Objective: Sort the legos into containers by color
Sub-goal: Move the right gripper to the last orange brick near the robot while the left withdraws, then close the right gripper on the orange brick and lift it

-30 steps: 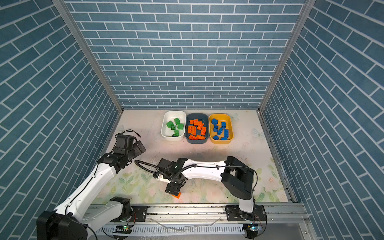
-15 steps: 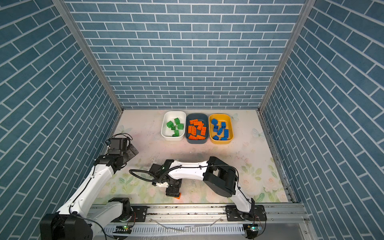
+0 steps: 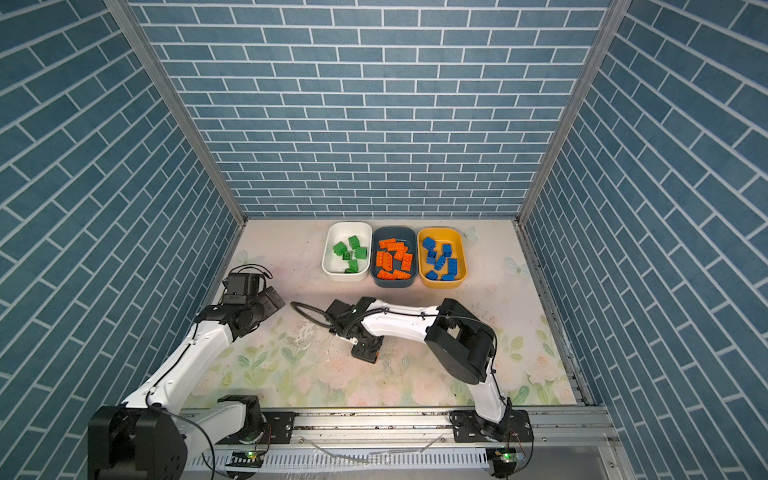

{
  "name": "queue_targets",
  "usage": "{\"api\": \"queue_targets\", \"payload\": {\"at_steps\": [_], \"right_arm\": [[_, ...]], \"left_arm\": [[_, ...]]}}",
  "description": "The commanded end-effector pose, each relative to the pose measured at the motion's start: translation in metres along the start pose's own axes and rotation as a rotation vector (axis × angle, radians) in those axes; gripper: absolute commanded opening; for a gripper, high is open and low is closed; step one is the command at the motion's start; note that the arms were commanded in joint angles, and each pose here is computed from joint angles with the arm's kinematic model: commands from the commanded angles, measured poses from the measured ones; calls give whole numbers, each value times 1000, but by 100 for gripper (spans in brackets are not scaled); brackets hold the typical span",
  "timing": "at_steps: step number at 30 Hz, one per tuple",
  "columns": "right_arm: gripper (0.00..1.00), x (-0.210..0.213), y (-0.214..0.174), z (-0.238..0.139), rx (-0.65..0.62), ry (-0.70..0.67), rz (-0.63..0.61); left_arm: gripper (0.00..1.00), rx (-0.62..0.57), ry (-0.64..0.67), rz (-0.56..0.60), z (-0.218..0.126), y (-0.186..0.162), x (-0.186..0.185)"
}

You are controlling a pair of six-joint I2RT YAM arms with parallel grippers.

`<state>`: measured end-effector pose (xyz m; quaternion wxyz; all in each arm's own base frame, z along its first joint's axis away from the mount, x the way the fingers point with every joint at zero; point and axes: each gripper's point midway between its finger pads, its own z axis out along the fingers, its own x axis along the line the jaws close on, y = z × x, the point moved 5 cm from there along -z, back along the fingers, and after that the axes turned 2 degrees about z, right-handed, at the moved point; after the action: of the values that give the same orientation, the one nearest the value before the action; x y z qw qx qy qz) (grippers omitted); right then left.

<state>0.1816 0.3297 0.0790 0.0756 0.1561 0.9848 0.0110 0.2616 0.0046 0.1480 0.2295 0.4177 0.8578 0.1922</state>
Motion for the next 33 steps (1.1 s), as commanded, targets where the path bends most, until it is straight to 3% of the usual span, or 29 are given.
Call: {"api": "queue_targets", "payload": {"at_steps": [1,8,15,20,28,33], "right_arm": [[64,-33,-12,6,14,-91,109],[63,-50,-2,-18,-87,-46,194],[58,-51,2,-36,-161,-33,261],[58,-26,2,-21,-151,149,248],[64,-43,1,3,-97,-3,290],[65,-36,-2,17,-58,34,280]], "left_arm": [[99,25,-76,48,0,0,-24],[99,101,-128,141,10,-15,-63],[99,138,-123,147,22,-23,-69],[99,147,-115,154,25,-25,-68],[99,160,-131,156,27,-28,-70],[99,173,-130,162,29,-29,-70]]}}
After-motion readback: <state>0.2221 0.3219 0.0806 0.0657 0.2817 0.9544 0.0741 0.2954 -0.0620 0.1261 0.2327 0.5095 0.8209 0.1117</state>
